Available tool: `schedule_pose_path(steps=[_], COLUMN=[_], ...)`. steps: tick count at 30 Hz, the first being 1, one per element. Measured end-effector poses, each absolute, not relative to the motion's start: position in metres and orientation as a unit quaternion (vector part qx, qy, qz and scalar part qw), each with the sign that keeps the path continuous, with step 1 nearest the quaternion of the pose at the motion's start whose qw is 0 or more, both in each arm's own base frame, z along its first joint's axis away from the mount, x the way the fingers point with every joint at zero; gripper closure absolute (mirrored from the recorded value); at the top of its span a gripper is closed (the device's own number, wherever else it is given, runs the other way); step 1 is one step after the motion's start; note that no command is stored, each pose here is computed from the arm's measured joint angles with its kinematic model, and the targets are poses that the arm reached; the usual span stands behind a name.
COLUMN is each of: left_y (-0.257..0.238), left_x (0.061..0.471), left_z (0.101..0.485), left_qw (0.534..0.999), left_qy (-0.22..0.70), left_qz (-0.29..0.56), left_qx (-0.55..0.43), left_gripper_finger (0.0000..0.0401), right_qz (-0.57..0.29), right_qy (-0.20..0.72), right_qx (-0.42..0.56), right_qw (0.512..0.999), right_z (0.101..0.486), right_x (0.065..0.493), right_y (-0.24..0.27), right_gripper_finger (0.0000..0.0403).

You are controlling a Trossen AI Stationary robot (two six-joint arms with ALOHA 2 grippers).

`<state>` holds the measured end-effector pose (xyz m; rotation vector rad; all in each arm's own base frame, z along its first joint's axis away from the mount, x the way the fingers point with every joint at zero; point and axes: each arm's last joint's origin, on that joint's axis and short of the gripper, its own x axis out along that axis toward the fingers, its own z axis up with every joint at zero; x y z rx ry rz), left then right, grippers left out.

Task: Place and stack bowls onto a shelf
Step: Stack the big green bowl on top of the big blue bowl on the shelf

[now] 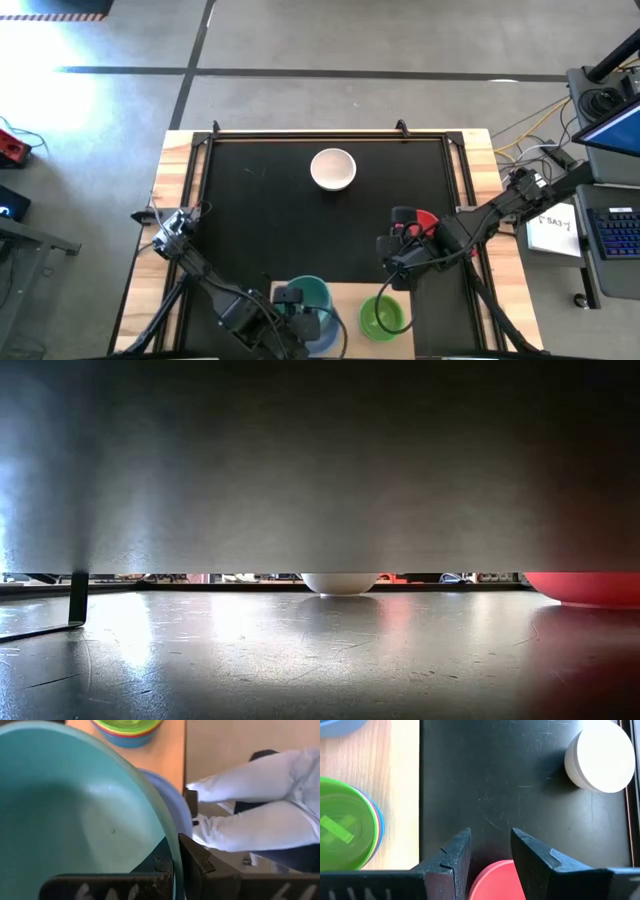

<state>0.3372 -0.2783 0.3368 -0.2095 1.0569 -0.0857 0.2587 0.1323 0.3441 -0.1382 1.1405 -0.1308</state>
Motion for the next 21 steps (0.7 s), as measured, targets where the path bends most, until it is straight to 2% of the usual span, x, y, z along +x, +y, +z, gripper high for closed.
schedule_pose_path(steps=[7, 21], left_y=[-0.292, -0.290], left_x=[0.331, 0.337], left_z=[0.339, 0.325], left_qw=[0.864, 0.866], left_qy=[0.490, 0.490], left_qz=[-0.093, -0.071], left_qx=[-0.071, -0.062], left_gripper_finger=[0.0401, 0.0401], right_qz=[-0.061, -0.060], right_qy=[0.537, 0.535], right_qx=[-0.065, -0.064], right_qw=[0.839, 0.840], right_z=[0.344, 0.344], right_x=[0.259, 0.260], right_y=[0.132, 0.133], right_gripper_finger=[0.0273, 0.0273])
